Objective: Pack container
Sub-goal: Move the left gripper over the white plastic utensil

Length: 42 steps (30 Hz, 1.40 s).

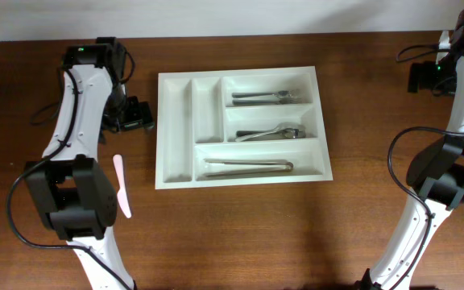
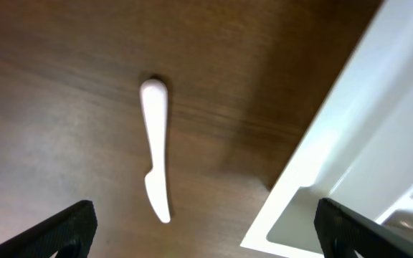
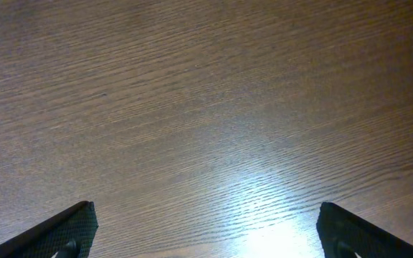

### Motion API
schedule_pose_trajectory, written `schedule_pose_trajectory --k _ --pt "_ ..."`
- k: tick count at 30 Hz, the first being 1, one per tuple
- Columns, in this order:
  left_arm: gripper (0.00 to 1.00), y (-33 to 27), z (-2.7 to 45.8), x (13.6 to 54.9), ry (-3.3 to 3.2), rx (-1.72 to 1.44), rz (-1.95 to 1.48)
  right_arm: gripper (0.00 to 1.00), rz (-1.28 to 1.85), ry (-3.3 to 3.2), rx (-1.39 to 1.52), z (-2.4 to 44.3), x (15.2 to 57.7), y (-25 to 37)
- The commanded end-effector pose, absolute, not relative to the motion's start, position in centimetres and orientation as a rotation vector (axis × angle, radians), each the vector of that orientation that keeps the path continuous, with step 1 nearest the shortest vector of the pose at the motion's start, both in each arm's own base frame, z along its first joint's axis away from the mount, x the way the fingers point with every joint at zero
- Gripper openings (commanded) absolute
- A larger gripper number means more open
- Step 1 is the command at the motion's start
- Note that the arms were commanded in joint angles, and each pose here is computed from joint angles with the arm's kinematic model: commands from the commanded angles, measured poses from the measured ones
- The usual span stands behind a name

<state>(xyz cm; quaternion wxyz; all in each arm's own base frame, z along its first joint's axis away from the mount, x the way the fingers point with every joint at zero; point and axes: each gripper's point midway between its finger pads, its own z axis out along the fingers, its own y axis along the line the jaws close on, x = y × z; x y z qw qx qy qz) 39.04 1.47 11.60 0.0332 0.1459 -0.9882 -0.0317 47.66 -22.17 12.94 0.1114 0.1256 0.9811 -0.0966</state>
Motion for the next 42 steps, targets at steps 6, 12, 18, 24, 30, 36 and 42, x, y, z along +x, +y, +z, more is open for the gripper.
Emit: schedule_pose_trajectory --k 6,12,18,24,30,36,42 --pt "0.99 1.2 10.4 37.1 -3.014 0.334 0.018 0.99 -0.278 2.886 0.387 12.7 47.5 -22.4" --pt "0.99 2.2 10.5 35.6 -3.084 0.401 -0.060 0.99 -0.278 2.885 0.387 12.7 47.5 -22.4" --pt "0.99 3.1 9.9 33.4 -3.144 0.428 -0.116 0.99 -0.278 2.886 0.387 12.7 47.5 -22.4" --pt "0.99 4.3 7.8 32.2 -3.079 0.631 -0.119 0.99 -0.278 2.886 0.387 12.7 47.5 -22.4" --pt "0.99 6.2 7.8 33.1 -3.099 0.765 -0.113 0.99 -0.278 2.885 0.387 12.7 47.5 -22.4" --pt "0.99 6.3 7.2 35.2 -3.196 0.620 -0.019 0.99 -0.278 2.886 0.387 12.7 47.5 -22.4" --pt "0.99 6.1 4.7 35.0 -3.131 0.605 -0.022 0.99 -0.278 2.886 0.387 12.7 47.5 -22.4"
